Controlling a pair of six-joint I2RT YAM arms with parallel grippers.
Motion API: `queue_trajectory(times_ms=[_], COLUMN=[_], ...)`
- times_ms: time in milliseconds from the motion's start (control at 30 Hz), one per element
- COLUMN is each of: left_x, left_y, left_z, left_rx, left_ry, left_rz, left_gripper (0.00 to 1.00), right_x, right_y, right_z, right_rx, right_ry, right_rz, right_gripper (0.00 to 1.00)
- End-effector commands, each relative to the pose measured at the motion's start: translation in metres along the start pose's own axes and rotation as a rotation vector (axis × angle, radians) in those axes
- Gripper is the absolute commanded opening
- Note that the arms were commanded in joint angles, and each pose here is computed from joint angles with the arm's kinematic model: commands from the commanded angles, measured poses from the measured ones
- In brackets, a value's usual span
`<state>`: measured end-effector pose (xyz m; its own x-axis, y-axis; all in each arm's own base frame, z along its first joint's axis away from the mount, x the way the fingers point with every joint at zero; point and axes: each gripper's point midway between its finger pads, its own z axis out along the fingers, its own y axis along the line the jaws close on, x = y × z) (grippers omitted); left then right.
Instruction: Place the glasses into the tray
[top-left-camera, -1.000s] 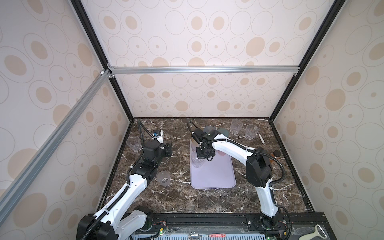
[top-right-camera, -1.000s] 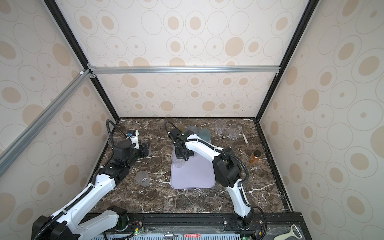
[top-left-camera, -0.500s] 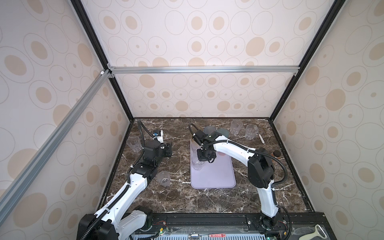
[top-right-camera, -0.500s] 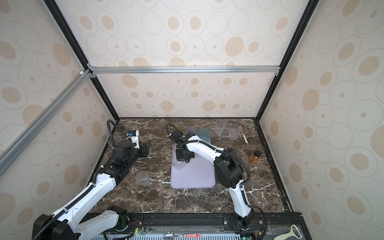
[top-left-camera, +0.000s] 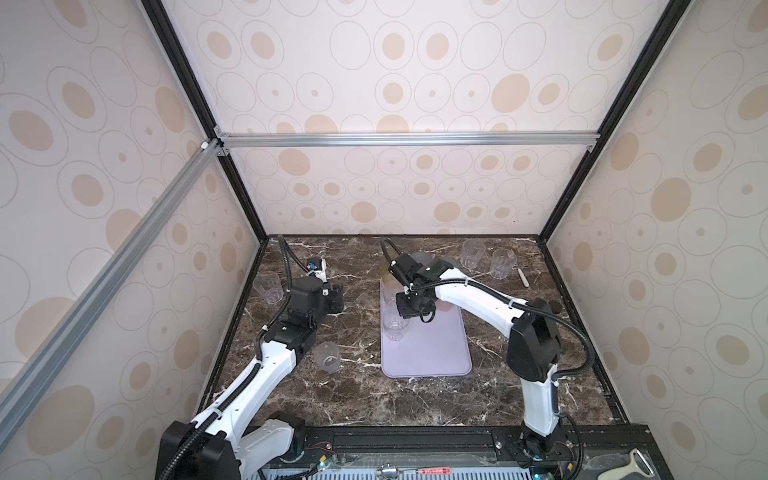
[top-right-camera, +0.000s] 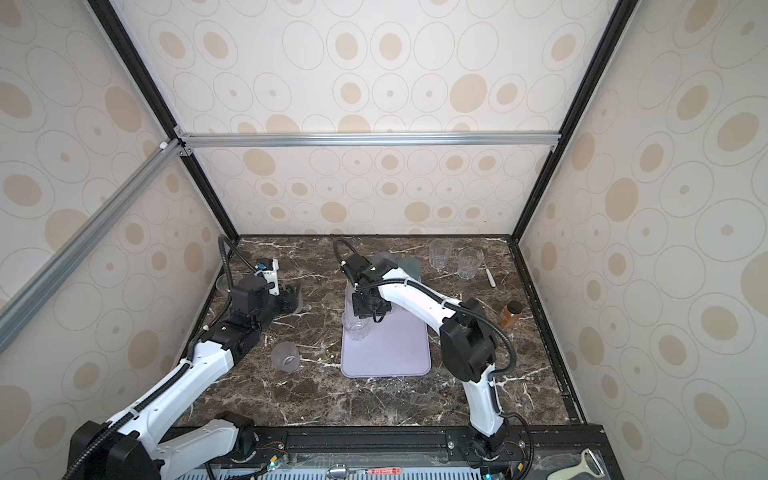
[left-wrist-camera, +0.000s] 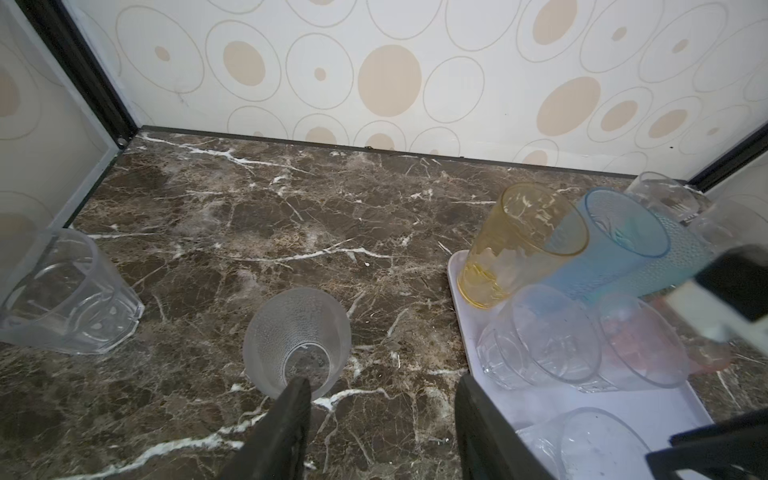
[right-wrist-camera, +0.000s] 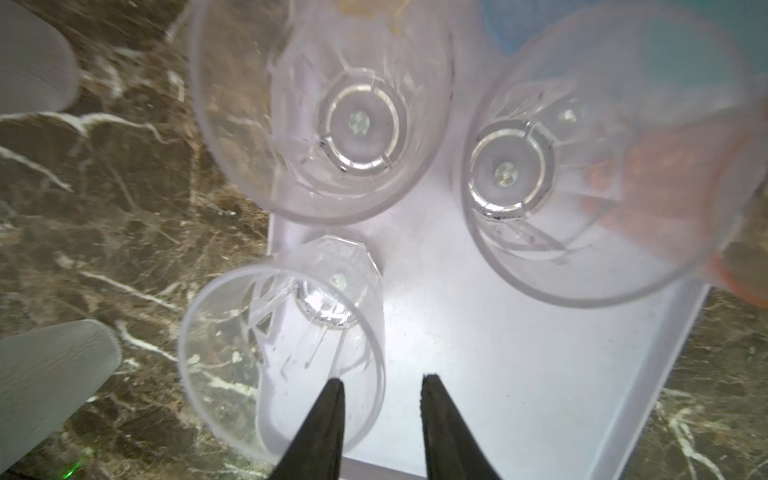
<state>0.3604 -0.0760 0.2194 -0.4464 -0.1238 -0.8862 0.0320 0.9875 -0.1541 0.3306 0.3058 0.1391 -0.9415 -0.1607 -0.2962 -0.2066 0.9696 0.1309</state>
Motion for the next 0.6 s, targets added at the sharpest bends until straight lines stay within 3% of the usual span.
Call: queue_trajectory(times_ms=[0, 233, 333, 467, 567], left_x=[-0.028, -0.041, -0.033, -0.024, -0.014], left_y=[0.017, 0.106, 0.154, 0.221, 0.248], left_z=[-0.004, 0.004, 0.01, 0.006, 0.011], left_rx=[-0.059, -0.2, -0.314, -0.395, -0.446], left_ry=[-0.016, 0.034, 0.051, 0.026, 0.078], left_rz=[0.042, -0.098, -0.171, -0.364, -0.392], left_gripper=[0.56, 0.54, 0.55, 0.56, 0.56], right_x=[-0.011, -0.02, -0.025, -0.031, -0.032], right_y=[-0.008, -0.018, -0.018, -0.017, -0.015], right_z=[-0.031, -0.033, -0.035, -0.036, -0.032], right_rx=[-0.02, -0.026, -0.037, -0.069, -0.098], right_ry=[-0.096, -0.157, -0.187, -0.222, -0.231], right_rz=[-0.013, -0.025, -0.041, -0.057, -0.057], right_gripper=[0.36, 0.36, 0.36, 0.36, 0.36])
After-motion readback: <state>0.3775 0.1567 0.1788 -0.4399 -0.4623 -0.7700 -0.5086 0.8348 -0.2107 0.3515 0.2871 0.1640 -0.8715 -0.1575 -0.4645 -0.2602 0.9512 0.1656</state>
